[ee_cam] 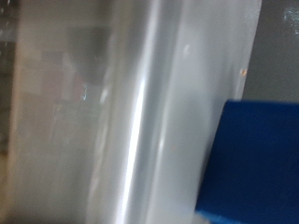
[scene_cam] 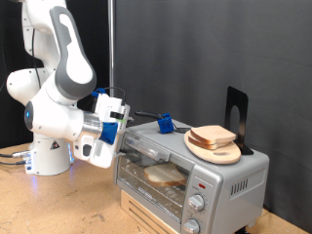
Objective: Make a piece of toast with the oven
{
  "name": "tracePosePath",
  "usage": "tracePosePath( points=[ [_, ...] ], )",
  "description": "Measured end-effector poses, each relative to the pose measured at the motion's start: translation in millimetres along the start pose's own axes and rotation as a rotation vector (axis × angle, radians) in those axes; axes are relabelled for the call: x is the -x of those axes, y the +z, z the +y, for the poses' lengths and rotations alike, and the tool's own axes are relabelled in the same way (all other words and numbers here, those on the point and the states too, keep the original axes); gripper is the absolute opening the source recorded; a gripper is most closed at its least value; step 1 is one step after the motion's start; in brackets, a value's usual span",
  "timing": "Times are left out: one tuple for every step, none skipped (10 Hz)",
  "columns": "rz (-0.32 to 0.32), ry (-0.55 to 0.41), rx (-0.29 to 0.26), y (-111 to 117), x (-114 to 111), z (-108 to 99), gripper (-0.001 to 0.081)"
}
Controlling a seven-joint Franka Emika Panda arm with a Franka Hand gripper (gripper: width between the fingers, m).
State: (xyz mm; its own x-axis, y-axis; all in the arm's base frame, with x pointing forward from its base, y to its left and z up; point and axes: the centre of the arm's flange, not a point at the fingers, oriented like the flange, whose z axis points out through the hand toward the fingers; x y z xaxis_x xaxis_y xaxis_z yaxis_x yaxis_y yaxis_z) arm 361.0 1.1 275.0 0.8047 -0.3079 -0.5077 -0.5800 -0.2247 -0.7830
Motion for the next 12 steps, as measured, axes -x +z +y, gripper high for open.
tracePosePath(
  points=[
    [-0.025, 0.01, 0.008, -7, 4, 3, 0.0682],
    [-0.038, 0.021, 0.009, -24, 5, 8, 0.0682],
    [-0.043, 0.026, -0.002, -39, 5, 11, 0.0682],
    [-0.039, 0.03, -0.02, -54, 4, 13, 0.0682],
    [-0.02, 0.037, -0.042, -69, 2, 13, 0.0682],
    [-0.006, 0.049, -0.063, -80, 0, 12, 0.0682],
    [-0.011, 0.049, -0.058, -78, 0, 13, 0.0682],
    [-0.025, 0.049, -0.061, -77, 0, 11, 0.0682],
    [-0.034, 0.044, -0.072, -81, -5, 4, 0.0682],
    [-0.024, 0.039, -0.091, -87, -17, -5, 0.0682],
    [-0.004, 0.026, -0.112, -93, -30, -11, 0.0682],
    [0.014, 0.02, -0.121, -98, -43, -15, 0.0682]
  ],
)
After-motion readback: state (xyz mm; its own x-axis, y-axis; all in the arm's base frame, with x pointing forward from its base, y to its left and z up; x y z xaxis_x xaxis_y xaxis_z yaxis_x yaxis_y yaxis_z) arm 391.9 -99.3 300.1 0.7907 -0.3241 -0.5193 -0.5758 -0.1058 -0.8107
